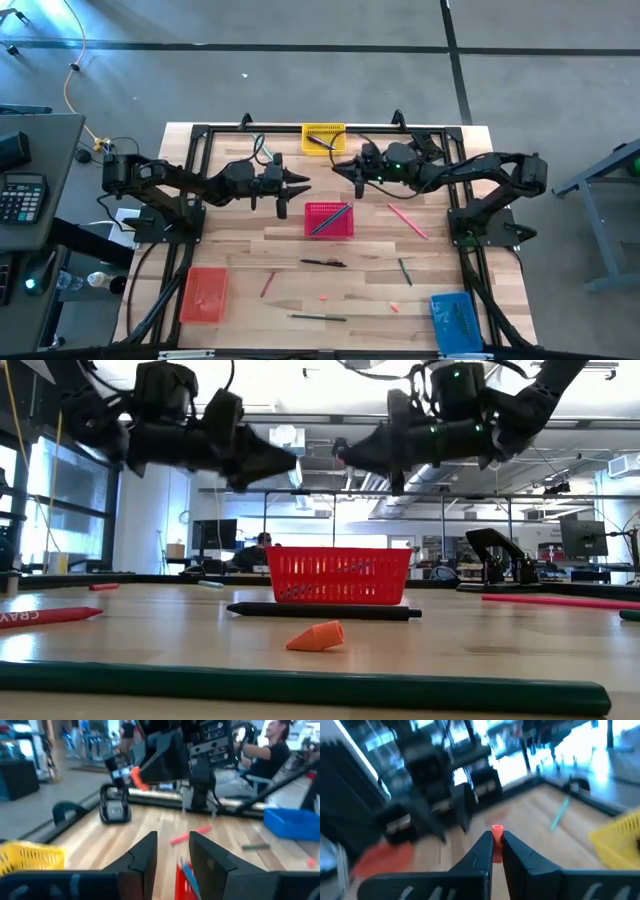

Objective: Sort crayons/erasers/pens/pencils in bins
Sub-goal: Put the orange eraser into the orange bin

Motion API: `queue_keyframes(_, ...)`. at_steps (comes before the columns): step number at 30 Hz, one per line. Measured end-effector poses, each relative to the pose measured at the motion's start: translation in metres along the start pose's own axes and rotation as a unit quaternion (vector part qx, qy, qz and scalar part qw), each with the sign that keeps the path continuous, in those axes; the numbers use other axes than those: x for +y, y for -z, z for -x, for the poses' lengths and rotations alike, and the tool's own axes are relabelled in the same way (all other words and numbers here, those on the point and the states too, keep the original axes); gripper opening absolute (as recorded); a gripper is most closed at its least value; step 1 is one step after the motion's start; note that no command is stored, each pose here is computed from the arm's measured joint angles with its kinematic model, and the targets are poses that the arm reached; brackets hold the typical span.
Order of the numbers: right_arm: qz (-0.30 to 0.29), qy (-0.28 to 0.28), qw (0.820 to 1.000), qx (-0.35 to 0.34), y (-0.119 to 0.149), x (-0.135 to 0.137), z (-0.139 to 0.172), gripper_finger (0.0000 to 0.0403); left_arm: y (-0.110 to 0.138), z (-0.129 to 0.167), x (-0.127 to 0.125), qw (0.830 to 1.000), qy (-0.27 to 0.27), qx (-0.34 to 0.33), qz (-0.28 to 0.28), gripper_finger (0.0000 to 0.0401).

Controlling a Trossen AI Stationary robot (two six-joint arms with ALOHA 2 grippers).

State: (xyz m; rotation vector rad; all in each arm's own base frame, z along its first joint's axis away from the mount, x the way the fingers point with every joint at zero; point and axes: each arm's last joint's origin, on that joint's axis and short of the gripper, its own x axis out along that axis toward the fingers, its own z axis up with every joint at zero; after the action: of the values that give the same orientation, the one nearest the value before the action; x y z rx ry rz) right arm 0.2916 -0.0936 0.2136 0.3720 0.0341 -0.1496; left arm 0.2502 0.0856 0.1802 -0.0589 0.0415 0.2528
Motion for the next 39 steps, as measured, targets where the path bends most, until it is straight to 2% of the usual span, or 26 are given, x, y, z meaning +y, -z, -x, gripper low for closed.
queue_keyframes(5, -0.019, 0.019, 0.997, -0.069, -0.010, 0.006, 0.000, 0.0013, -0.022, -0.013, -0.010, 0.996, -0.068, -0.038, -0.053, 0.0107)
queue_keyframes(10, -0.066, 0.003, 0.988, -0.141, -0.024, 0.013, 0.000, 0.0013, -0.042, -0.022, -0.016, 0.979, -0.152, -0.060, -0.123, 0.0103)
queue_keyframes(14, -0.096, -0.005, 0.979, -0.177, -0.038, 0.022, -0.004, 0.0013, -0.060, -0.029, -0.021, 0.969, -0.163, -0.080, -0.167, 0.0102)
queue_keyframes(20, -0.096, -0.033, 0.974, -0.201, -0.055, 0.037, -0.013, 0.0013, -0.081, -0.041, -0.023, 0.954, -0.177, -0.101, -0.220, 0.0102)
queue_keyframes(25, -0.096, -0.037, 0.973, -0.205, -0.059, 0.039, -0.023, 0.0013, -0.089, -0.051, -0.023, 0.945, -0.194, -0.105, -0.240, 0.0102)
queue_keyframes(33, -0.096, -0.037, 0.972, -0.211, -0.061, 0.039, -0.026, 0.0013, -0.096, -0.051, -0.020, 0.932, -0.254, -0.121, -0.229, 0.0101)
queue_keyframes(39, -0.096, -0.038, 0.971, -0.214, -0.061, 0.039, -0.026, 0.0013, -0.099, -0.050, -0.019, 0.931, -0.249, -0.139, -0.226, 0.0101)
